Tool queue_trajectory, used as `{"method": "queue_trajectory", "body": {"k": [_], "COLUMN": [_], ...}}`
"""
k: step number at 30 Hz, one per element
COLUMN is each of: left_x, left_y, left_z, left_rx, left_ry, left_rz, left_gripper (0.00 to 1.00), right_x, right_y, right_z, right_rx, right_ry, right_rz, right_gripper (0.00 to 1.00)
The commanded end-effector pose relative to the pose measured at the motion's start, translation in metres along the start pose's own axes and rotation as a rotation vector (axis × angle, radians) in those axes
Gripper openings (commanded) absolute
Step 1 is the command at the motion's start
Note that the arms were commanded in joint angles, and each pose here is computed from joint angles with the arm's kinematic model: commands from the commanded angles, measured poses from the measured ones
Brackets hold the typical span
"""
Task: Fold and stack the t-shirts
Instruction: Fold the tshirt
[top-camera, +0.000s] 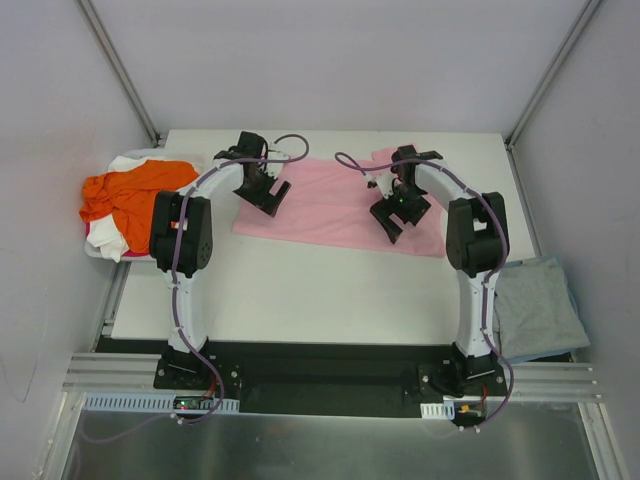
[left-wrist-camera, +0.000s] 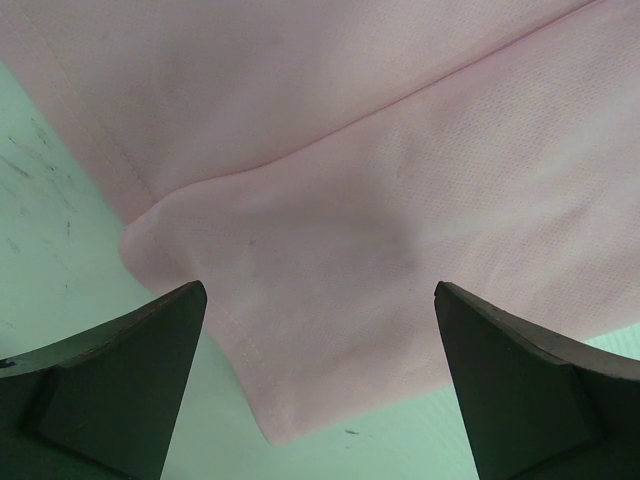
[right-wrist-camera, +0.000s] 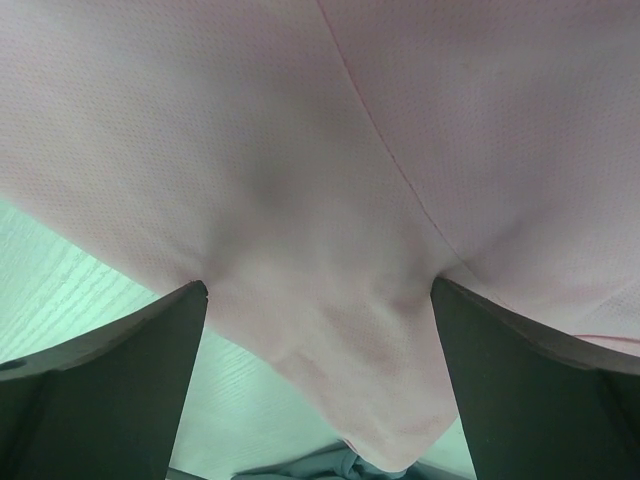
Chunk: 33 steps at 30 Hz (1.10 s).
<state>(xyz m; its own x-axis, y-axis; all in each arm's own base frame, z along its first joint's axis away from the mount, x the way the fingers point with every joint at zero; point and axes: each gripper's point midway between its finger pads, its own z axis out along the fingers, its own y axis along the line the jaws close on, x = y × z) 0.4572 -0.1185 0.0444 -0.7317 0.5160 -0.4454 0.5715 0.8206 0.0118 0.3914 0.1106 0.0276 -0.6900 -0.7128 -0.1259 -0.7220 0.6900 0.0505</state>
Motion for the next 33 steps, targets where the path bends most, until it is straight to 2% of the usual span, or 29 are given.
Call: {"method": "queue_trajectory", "body": {"k": [1, 14, 33], "left_x": [0.016, 0.037, 0.05], "left_y": [-0.006, -0.012, -0.034], "left_z": [0.003, 0.005, -0.004], "left_rx": [0.026, -0.048, 0.032], "left_ry": [0.05, 0.133, 0.152], "left_rz": [-0.012, 0.036, 0.023], "left_gripper": [0.99, 0.99, 0.99], "right_x": [0.0, 0.001, 0.017], "right_y": [0.007, 0.007, 0.018], "right_z": [-0.006, -0.013, -0.017], "right_rx": [-0.047, -0.032, -0.066], "right_ry": [-0.005, -0.008, 0.025], "right_rz": [0.003, 0.011, 0.003], "right_gripper": [1.0, 1.0, 1.0]}}
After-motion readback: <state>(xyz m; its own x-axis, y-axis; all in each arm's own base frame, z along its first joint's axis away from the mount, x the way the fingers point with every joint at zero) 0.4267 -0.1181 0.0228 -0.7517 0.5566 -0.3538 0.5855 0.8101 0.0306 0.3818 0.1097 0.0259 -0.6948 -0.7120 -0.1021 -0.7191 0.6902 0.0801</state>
